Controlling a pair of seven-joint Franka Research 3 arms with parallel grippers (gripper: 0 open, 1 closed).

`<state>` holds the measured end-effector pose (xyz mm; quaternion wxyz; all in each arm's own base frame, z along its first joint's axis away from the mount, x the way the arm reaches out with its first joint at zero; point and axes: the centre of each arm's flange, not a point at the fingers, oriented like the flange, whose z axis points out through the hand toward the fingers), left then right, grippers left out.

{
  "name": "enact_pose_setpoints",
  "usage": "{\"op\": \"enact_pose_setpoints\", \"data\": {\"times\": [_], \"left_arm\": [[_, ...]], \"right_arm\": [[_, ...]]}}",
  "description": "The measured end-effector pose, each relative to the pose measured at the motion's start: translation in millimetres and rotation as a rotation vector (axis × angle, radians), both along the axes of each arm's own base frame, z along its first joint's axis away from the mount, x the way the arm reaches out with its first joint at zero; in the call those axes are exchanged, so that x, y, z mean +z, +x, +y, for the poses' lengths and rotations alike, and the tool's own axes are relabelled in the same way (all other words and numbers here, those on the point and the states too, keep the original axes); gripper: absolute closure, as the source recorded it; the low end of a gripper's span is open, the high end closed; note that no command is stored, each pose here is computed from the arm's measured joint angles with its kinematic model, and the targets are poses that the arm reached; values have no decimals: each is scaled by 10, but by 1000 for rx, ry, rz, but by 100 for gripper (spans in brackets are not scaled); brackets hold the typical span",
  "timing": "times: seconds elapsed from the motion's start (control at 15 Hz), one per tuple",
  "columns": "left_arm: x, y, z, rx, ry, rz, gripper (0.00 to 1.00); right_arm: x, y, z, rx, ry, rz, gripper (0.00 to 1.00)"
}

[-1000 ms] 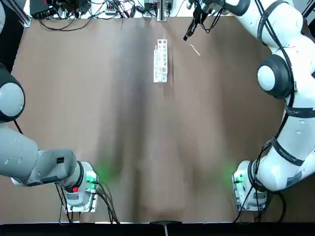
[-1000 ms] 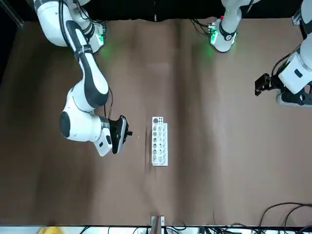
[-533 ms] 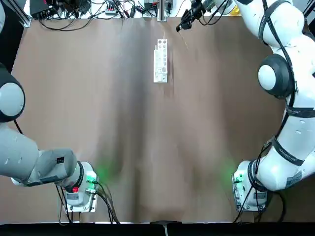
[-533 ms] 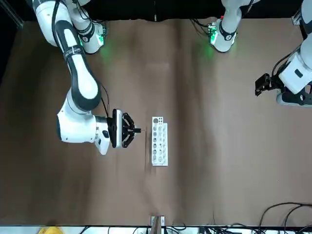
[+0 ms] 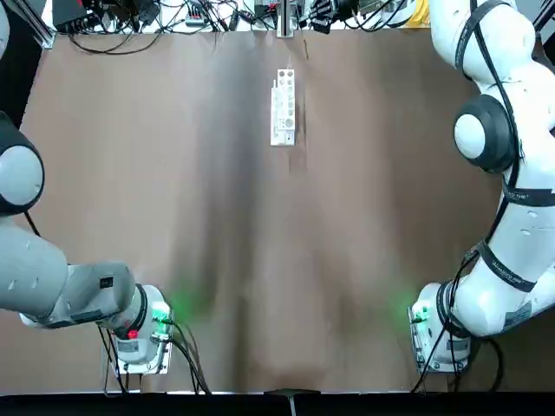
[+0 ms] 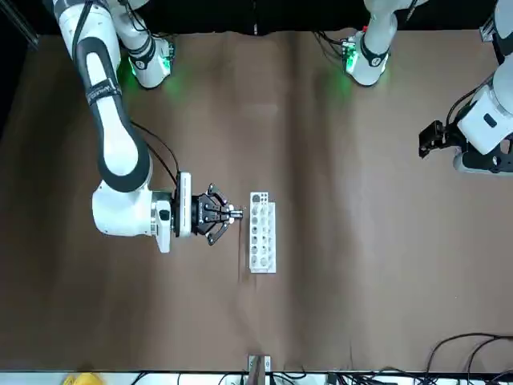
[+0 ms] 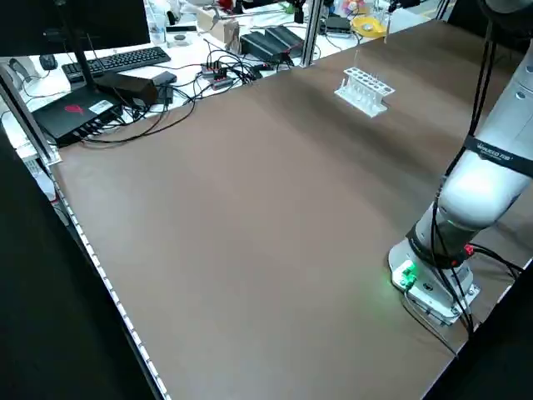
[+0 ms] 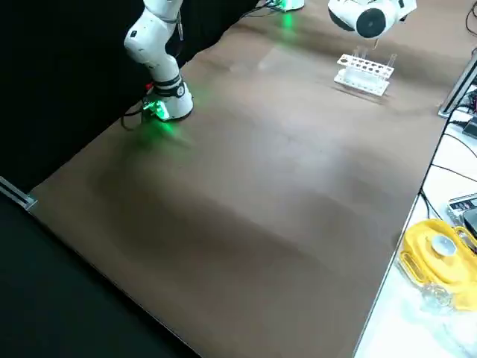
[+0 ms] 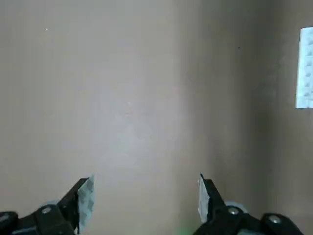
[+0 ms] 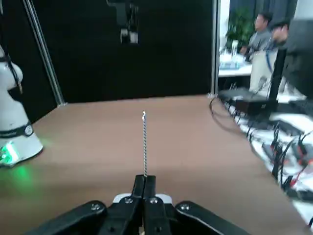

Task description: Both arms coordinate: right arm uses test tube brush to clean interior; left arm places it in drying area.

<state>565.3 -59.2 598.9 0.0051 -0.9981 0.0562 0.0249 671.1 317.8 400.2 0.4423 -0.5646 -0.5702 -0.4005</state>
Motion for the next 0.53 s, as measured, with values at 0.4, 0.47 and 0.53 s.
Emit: {"op": "enact_pose_setpoints", "data": {"times": [0.4,0.47,0.53], "left_arm": [[2,1,6,1,0,-1,0],[3,2,15,3,0,-1,0],[3,3,25,4,0,-1,0]], "right_arm": [[-167,90,38,-75,205,-67,98],[-214,94,51,-81,216,-62,98],[-254,93,63,-83,220,-60,98]]}}
